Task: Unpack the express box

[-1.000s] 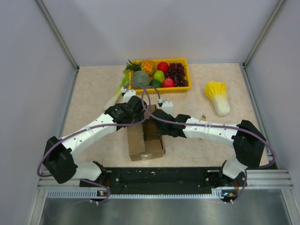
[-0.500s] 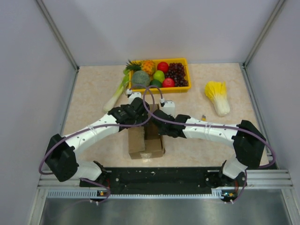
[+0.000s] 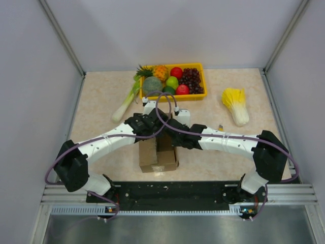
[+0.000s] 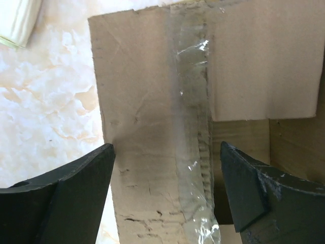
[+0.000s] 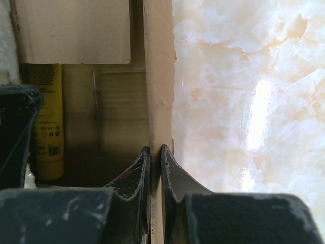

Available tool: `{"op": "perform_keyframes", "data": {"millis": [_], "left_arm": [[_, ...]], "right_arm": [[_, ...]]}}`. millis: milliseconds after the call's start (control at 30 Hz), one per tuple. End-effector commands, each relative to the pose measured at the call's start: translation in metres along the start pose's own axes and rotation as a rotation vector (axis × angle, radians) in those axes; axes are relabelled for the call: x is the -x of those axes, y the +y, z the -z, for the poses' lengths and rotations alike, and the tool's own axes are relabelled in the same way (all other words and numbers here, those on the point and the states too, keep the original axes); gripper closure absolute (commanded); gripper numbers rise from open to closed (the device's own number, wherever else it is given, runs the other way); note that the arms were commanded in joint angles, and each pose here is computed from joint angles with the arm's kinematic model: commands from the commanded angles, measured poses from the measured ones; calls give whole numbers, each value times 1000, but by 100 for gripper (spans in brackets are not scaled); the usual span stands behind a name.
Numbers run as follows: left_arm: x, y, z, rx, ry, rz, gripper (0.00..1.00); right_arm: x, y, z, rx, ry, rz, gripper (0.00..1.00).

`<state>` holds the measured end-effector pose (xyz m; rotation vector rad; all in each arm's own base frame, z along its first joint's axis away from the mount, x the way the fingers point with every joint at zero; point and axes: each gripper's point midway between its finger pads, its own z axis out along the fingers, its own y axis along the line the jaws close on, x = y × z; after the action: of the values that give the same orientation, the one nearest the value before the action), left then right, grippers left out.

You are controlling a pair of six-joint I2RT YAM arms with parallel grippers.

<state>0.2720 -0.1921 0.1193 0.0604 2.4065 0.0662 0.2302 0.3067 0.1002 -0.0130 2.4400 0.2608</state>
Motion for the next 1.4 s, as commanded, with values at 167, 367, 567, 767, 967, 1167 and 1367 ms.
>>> {"op": "perform_keyframes", "data": {"millis": [167,367,567,767,967,1167,1367], "left_arm": [[0,11,4,137,-66,-78,11],[-3,21,2,201,-63,-95,9],[9,30,24,169,-95,-32,9],[20,49,49,101,-154,83,10],[16,86,57,104,-181,193,12],[-4,120,50,144,-159,254,14],[-13,139,47,180,-180,244,16]], "right_arm": [[27,29,19,130,-75,-106,100],[26,27,18,129,-74,-109,100],[24,23,16,120,-68,-110,100],[27,23,17,121,-74,-116,100],[28,22,18,117,-77,-114,100],[29,23,16,113,-76,-109,100],[30,24,17,114,-73,-102,100]]}}
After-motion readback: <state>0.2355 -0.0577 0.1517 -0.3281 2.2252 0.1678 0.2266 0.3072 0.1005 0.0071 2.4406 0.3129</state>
